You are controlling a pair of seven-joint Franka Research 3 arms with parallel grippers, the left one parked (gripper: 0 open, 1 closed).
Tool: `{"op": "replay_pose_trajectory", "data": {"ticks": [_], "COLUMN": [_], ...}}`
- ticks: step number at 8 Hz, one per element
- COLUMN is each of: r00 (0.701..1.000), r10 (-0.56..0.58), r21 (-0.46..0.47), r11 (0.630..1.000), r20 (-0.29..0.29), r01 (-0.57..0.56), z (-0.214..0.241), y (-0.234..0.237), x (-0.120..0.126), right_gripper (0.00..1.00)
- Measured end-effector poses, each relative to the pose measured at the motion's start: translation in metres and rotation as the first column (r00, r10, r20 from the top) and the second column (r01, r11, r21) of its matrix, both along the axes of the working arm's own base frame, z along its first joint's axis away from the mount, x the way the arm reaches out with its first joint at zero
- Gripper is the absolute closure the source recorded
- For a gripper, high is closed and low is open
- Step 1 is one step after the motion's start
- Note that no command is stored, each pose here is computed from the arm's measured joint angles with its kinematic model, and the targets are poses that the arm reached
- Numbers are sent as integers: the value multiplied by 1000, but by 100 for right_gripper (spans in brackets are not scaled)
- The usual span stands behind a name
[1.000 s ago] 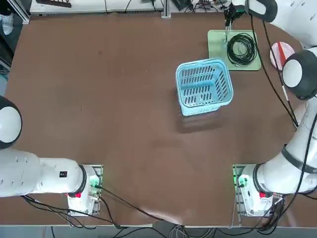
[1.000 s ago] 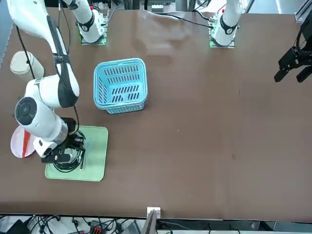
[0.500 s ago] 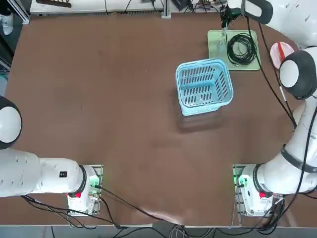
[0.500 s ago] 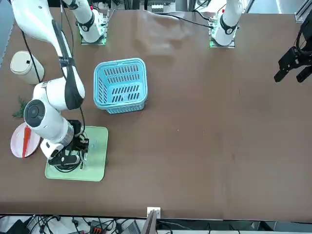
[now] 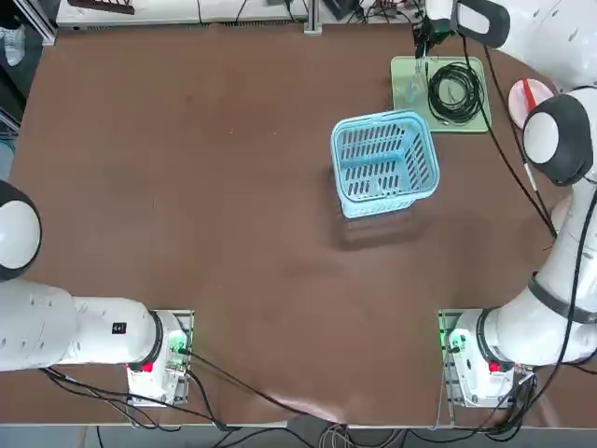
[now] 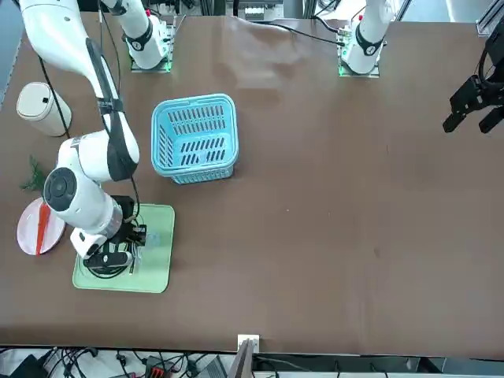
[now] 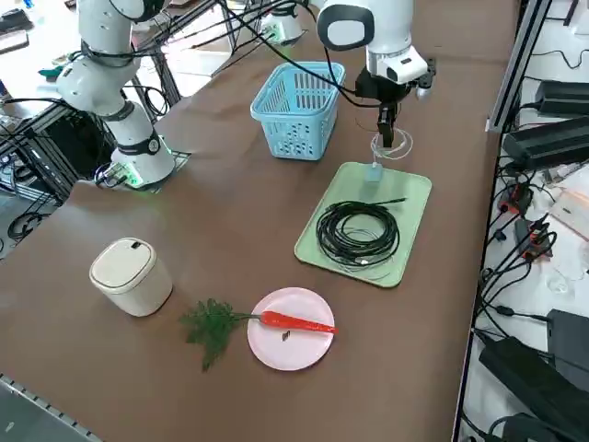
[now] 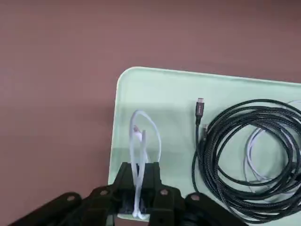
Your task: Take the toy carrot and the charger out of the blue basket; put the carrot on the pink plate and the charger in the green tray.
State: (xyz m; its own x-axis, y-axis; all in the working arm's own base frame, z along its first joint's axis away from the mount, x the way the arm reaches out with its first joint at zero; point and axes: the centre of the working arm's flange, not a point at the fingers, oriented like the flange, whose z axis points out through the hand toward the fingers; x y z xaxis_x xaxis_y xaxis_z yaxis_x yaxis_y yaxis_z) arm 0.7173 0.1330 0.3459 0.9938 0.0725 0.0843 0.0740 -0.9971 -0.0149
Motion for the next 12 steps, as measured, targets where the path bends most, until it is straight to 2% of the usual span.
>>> {"op": "replay_pose_trajectory", "data": {"ticks": [6, 8, 9, 12], "r00": [999, 999, 999, 999], "r10": [23, 11, 7, 5], "r21": [-11, -12, -12, -11], "r11": [1000, 1000, 1000, 1000], "r20": [-34, -41, -45, -45], "r01": [-23, -12, -7, -6], "z": [-16, -20, -21, -22], "y": [-51, -60, -64, -66], "x": [3, 3, 3, 3], "right_gripper": [89, 80, 64, 10]}}
